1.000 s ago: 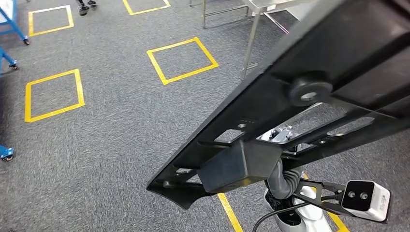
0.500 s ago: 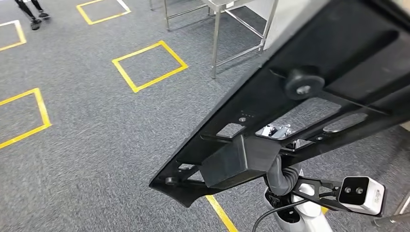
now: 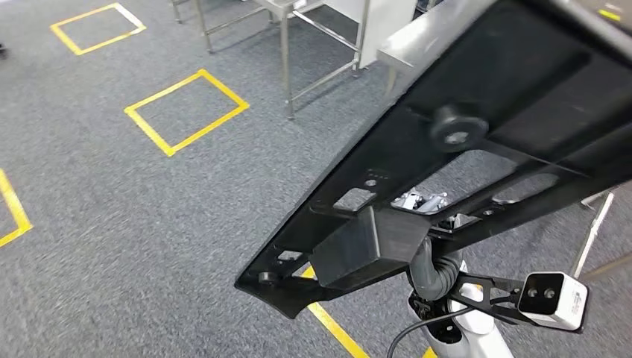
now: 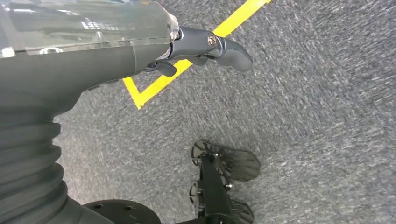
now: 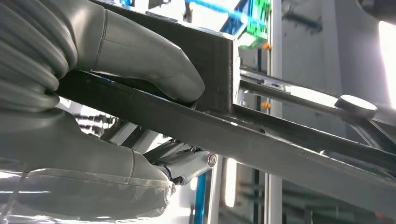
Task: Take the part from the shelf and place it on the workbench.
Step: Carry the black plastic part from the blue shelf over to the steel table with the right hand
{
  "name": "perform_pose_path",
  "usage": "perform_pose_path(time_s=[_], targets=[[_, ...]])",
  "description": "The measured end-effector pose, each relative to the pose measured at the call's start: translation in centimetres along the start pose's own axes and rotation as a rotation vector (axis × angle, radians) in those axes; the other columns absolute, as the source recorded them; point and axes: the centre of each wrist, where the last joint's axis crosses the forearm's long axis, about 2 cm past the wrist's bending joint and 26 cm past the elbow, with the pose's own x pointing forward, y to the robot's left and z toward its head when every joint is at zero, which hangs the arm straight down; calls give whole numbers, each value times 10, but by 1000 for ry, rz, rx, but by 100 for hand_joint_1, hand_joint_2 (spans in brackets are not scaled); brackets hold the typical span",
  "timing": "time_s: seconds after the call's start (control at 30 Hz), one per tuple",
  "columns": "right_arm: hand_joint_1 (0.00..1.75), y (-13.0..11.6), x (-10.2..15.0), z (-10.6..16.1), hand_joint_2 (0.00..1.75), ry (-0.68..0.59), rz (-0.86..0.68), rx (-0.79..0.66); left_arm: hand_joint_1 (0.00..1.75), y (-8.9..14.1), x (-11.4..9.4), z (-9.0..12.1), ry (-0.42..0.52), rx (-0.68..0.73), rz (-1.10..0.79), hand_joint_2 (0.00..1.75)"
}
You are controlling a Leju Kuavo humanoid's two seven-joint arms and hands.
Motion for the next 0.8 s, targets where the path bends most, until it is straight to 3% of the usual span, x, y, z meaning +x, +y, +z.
perform_pose_path(time_s=[0.8], targets=[[175,3,-5,1,175,6,-3,-10,0,3,-1,0,16,25,5,175]])
